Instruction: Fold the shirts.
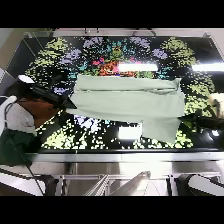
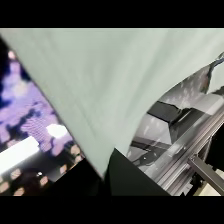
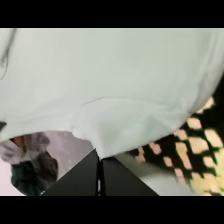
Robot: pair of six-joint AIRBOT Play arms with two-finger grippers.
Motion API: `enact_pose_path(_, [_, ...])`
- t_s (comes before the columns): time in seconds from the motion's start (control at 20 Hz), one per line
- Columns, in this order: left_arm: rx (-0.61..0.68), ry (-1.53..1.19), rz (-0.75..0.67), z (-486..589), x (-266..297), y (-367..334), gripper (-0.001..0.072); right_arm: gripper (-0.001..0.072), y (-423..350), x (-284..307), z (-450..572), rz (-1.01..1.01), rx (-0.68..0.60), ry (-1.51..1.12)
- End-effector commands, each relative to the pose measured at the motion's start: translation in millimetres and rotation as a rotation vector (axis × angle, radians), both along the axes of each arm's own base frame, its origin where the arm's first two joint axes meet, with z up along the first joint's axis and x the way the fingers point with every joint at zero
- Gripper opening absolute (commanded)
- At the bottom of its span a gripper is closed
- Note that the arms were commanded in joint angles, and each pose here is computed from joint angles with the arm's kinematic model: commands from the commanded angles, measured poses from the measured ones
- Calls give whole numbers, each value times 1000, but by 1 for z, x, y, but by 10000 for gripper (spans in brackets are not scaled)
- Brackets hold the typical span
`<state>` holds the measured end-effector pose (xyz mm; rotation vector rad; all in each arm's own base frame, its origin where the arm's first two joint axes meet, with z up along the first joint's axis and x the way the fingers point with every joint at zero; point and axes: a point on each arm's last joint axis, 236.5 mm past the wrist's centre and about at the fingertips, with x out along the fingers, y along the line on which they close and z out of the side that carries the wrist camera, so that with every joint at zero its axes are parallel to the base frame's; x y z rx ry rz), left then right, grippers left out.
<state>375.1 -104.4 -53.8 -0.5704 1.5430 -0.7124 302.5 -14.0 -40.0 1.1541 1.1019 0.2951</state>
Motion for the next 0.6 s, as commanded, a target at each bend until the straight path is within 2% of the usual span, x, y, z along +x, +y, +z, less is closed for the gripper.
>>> enact_pose_path(0.0, [-32,12,15,22,-9,23,19,15,-33,-8,31,-120,5,-36])
enact_pose_path(0.15, [-57,33,9,21,-23,23,19,15,-36,0,50,-153,0,-104])
enact_pose_path(0.25, [-54,5,7,28,-22,22,19,15,-34,19,79,-192,41,-220])
enact_pose_path(0.35, [-80,-68,6,48,-3,14,19,15,-36,44,96,-234,47,-304])
enact_pose_path(0.45, [-122,-162,23,71,30,6,19,15,-36,72,90,-240,-24,-308])
enact_pose_path(0.55, [-112,-199,22,75,58,0,20,16,-35,103,79,-235,-80,-300])
